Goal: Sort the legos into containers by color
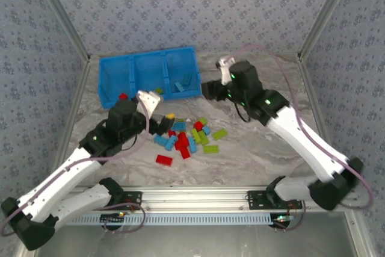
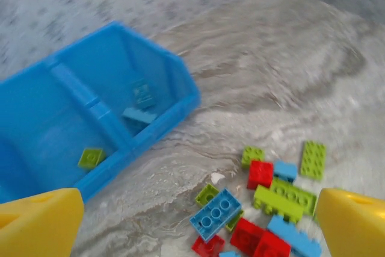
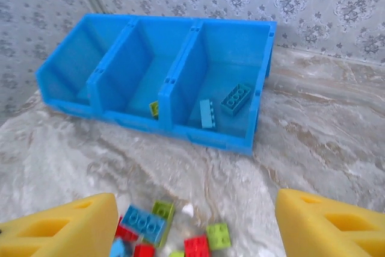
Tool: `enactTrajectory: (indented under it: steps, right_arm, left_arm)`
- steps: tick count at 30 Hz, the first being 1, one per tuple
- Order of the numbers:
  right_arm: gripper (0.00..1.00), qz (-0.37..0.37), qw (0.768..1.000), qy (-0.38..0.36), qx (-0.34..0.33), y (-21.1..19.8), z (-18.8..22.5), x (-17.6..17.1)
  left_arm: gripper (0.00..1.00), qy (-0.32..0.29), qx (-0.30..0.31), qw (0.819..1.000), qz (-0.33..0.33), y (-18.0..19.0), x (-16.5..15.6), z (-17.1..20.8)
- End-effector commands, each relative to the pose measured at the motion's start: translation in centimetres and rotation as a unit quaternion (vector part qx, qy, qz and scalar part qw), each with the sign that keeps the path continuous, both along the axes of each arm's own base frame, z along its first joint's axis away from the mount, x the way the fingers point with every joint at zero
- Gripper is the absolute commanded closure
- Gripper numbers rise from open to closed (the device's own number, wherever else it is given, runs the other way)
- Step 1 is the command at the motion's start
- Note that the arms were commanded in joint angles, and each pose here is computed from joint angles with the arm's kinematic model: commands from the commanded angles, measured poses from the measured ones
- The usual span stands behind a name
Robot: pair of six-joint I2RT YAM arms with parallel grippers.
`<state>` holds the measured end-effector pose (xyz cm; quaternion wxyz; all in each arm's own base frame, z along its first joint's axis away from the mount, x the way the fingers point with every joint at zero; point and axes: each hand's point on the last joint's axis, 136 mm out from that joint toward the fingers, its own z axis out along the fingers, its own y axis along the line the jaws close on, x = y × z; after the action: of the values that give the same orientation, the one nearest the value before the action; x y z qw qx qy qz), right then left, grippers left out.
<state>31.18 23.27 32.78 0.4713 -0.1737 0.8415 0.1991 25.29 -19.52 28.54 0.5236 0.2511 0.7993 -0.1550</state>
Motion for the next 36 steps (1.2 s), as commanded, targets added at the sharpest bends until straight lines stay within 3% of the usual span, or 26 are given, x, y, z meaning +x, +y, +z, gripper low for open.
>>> enactTrajectory:
  steps: [1,5,9,16,25,31,36]
  right_arm:
    - [0.25,0.007,0.991,0.121,-0.065,-2.4,-8.1,-5.5]
    - [0.21,0.025,0.981,0.173,-0.083,-3.6,-11.7,-10.9]
    - [0.15,0.019,0.977,0.192,-0.089,-4.1,-13.1,-12.9]
    - [0.1,0.0,0.978,0.185,-0.102,-4.4,-13.6,-12.8]
    - [0.09,-0.016,0.978,0.175,-0.11,-4.9,-13.5,-12.4]
    - [0.08,-0.025,0.978,0.178,-0.108,-5.3,-13.5,-12.5]
    - [0.07,-0.027,0.979,0.174,-0.101,-5.3,-13.2,-12.5]
  left_arm:
    - [0.02,0.135,-0.057,0.973,0.178,3.0,1.2,-2.1]
    - [0.05,0.22,-0.049,0.949,0.22,1.1,1.2,-5.5]
    - [0.06,0.274,-0.028,0.931,0.24,-1.7,1.3,-10.0]
    - [0.05,0.322,0.032,0.903,0.283,-3.9,3.5,-16.5]
    - [0.04,0.35,0.089,0.896,0.259,-6.1,5.1,-21.3]
    - [0.16,0.354,0.099,0.887,0.28,-5.2,5.8,-23.2]
    - [0.33,0.358,0.094,0.887,0.277,-5.3,5.7,-23.7]
